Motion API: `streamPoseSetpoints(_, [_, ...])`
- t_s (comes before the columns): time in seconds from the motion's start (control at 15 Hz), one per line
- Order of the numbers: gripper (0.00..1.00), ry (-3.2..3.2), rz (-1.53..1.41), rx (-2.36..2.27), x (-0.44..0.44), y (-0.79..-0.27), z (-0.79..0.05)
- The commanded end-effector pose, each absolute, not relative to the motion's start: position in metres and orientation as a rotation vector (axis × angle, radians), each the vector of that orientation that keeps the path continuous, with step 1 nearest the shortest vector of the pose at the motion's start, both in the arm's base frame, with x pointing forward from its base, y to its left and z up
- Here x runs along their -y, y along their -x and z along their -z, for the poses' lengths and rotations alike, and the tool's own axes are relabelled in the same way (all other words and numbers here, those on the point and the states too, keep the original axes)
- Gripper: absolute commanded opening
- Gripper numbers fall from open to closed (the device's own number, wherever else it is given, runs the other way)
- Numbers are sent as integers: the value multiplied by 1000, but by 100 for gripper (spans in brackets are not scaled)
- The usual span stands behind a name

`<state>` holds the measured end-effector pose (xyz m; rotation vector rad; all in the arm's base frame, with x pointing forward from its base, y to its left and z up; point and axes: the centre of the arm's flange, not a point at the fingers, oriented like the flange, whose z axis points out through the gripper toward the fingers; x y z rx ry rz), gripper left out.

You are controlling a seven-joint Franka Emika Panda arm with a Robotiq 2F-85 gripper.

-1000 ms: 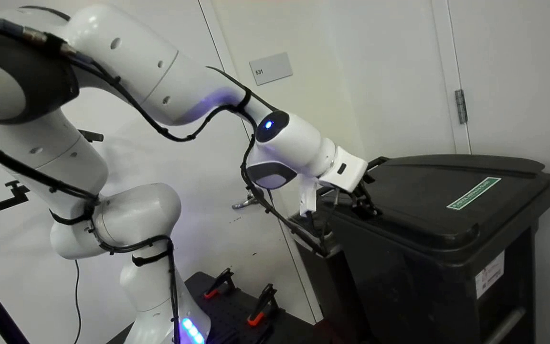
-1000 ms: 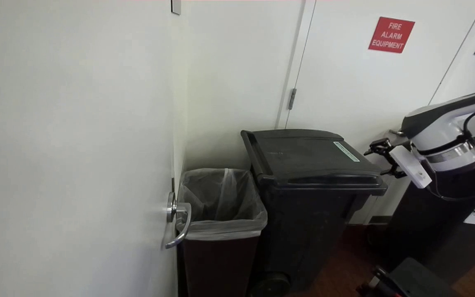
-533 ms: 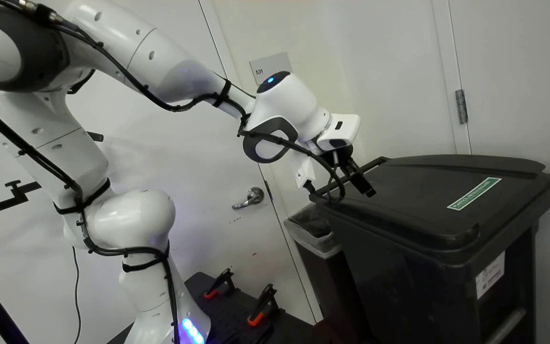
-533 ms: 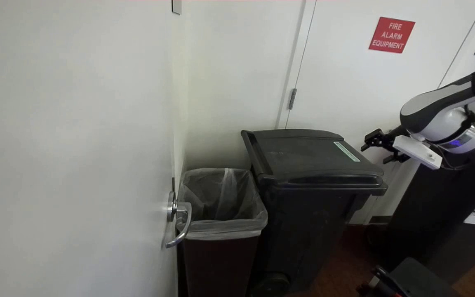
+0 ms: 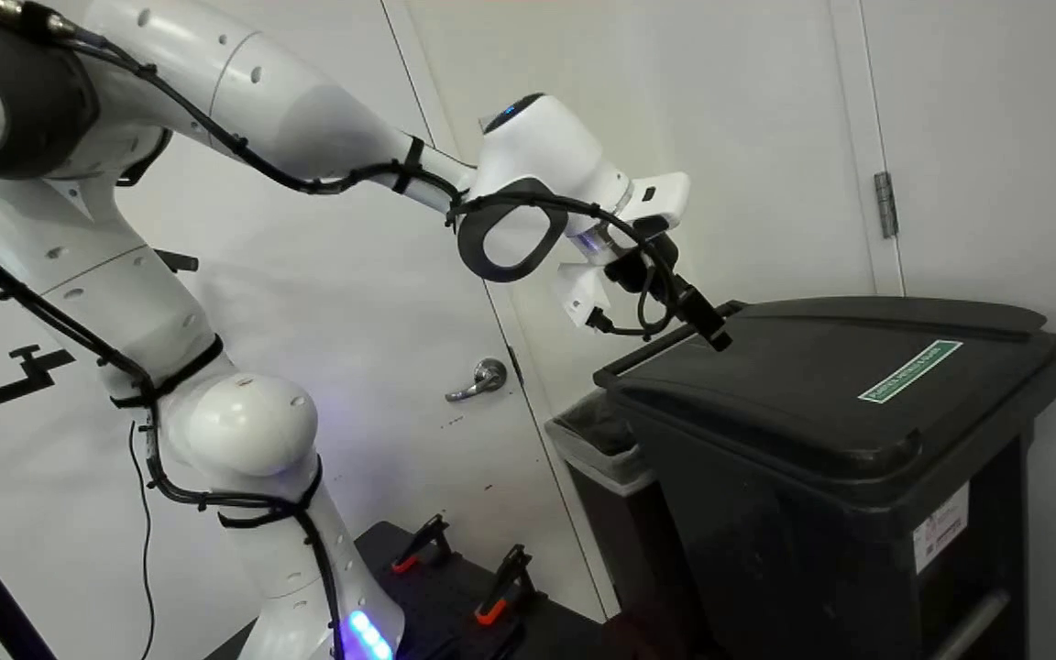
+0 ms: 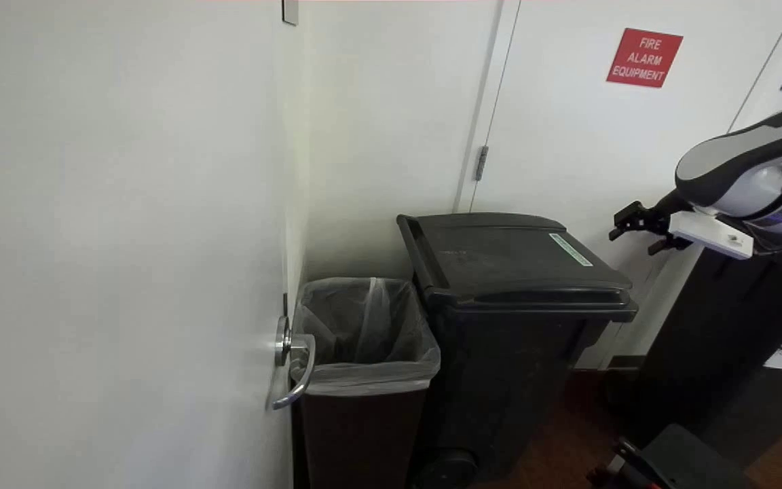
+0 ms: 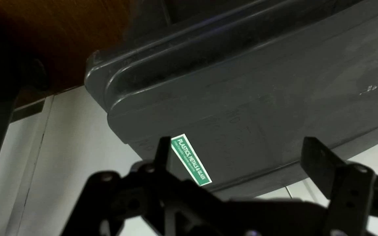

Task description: Close the bin

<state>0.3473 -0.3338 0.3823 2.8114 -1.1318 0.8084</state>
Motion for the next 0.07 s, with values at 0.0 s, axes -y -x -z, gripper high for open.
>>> streamPoseSetpoints(0.0, [100,-2813,-806,1133,334,-347,-381])
